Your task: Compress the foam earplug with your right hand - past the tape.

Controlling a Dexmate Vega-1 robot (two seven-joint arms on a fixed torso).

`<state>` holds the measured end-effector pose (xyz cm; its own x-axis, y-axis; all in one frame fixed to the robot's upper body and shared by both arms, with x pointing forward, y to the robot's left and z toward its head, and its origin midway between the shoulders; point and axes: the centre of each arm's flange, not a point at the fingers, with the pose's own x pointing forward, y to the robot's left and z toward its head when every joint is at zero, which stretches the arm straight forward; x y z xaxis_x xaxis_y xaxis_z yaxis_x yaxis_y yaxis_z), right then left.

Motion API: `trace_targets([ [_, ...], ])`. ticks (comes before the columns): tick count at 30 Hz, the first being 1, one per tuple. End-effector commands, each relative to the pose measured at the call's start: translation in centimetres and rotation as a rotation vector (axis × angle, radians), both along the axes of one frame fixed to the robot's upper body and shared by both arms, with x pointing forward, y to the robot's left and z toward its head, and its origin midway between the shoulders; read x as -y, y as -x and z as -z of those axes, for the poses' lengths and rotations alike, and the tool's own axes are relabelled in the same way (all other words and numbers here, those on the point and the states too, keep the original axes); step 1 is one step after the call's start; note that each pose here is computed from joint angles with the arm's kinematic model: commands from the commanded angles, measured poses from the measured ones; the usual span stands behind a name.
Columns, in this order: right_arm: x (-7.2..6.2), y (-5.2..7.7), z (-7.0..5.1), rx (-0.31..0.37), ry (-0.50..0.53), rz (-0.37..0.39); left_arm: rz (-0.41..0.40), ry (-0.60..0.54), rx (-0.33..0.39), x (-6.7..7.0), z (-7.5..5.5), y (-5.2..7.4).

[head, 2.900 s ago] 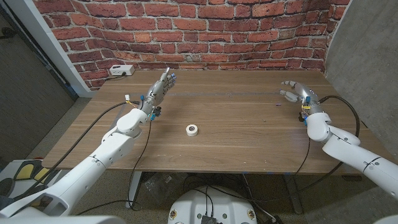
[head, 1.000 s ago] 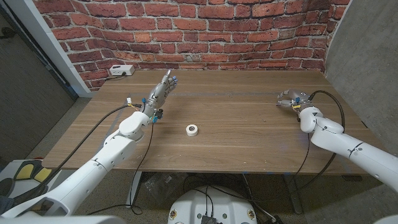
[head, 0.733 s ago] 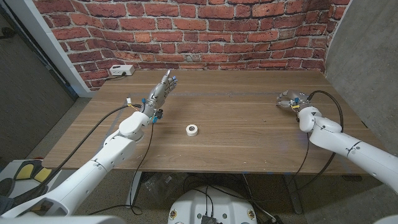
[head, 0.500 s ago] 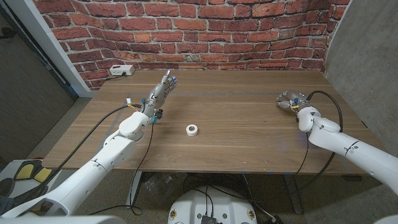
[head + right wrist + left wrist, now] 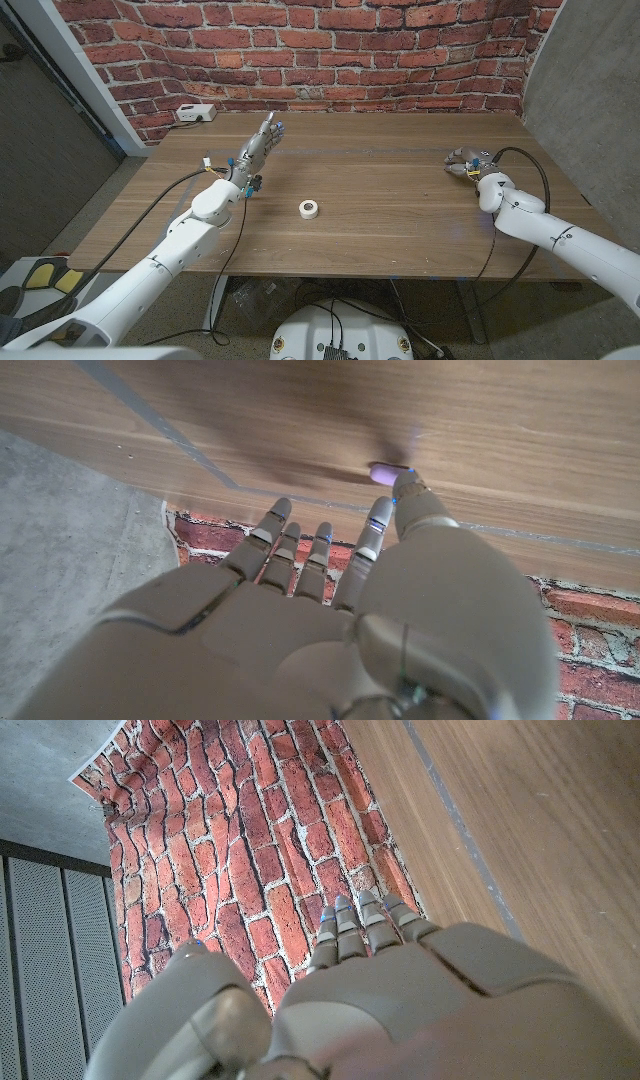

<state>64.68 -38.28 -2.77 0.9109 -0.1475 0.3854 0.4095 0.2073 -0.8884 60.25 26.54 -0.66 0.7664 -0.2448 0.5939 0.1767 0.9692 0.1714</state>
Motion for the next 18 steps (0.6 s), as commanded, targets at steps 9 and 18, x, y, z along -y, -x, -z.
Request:
trace_targets([
  [9,-0.1,-0.8,1.3,0.009,0.014,0.004,-0.001,0.006,-0.005,0.0,0.0,-0.3],
  [18,0.3,-1.0,2.1,0.042,0.034,0.026,0.0,0.01,-0.007,0.1,0.1,-0.3],
])
